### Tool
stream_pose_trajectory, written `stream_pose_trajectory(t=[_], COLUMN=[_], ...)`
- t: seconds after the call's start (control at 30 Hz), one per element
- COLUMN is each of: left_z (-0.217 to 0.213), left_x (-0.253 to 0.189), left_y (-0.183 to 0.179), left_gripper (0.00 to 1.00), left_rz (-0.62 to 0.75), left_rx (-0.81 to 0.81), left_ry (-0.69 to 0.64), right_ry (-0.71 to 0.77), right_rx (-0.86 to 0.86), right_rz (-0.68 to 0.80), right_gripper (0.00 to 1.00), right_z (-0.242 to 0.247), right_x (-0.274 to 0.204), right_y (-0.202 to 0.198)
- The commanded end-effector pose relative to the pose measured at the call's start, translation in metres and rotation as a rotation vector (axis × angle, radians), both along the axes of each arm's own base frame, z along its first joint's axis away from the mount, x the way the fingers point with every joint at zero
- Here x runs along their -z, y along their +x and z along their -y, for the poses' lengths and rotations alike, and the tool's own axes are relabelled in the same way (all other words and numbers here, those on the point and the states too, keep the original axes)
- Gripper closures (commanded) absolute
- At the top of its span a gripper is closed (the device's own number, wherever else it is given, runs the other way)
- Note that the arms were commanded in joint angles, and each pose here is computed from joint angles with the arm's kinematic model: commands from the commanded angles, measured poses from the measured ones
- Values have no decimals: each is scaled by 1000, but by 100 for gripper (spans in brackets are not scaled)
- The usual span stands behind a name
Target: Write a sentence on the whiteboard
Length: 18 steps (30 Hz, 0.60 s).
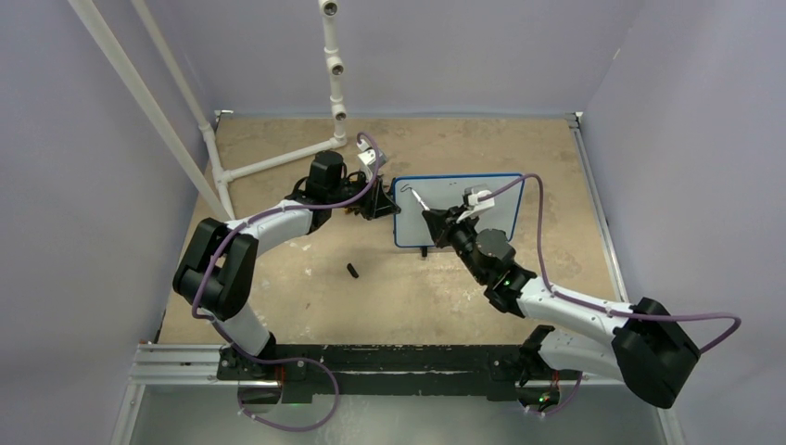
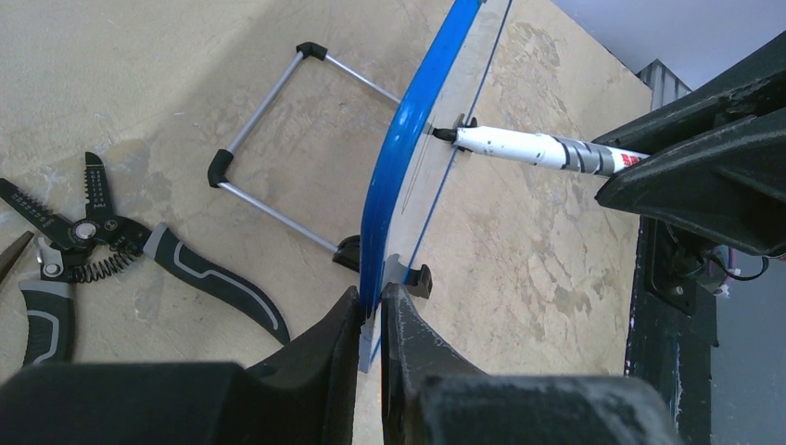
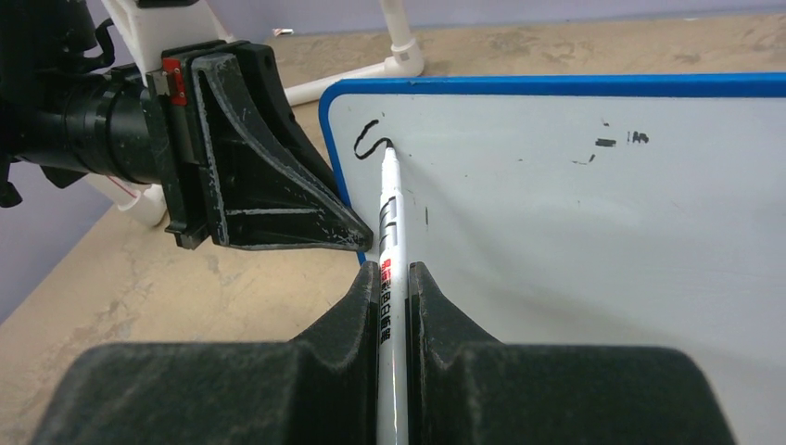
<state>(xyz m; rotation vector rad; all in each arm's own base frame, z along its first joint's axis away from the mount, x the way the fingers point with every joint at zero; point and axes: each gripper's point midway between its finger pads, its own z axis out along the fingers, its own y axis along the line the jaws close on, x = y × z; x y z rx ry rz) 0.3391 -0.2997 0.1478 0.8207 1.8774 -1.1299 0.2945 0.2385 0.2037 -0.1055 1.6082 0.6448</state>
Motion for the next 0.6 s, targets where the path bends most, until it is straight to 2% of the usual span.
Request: stream_pose_trajectory(t=[0.0,0.3,0.57], left_z=[5,5,5], left_x=[-14,-15,-16], left_y=[6,5,5], left_gripper=[100,100,100], left_rz=[53,54,54], left_rx=[9,10,12], left_ry=[-10,-12,-15], right_ry=[0,-23,-22], right_rx=[46,-9,-63], right_rz=[-24,-56,-17], right_gripper=[100,100,100], right_z=[10,2,-15], right_x=[6,22,11], right_y=[0,-7,-7])
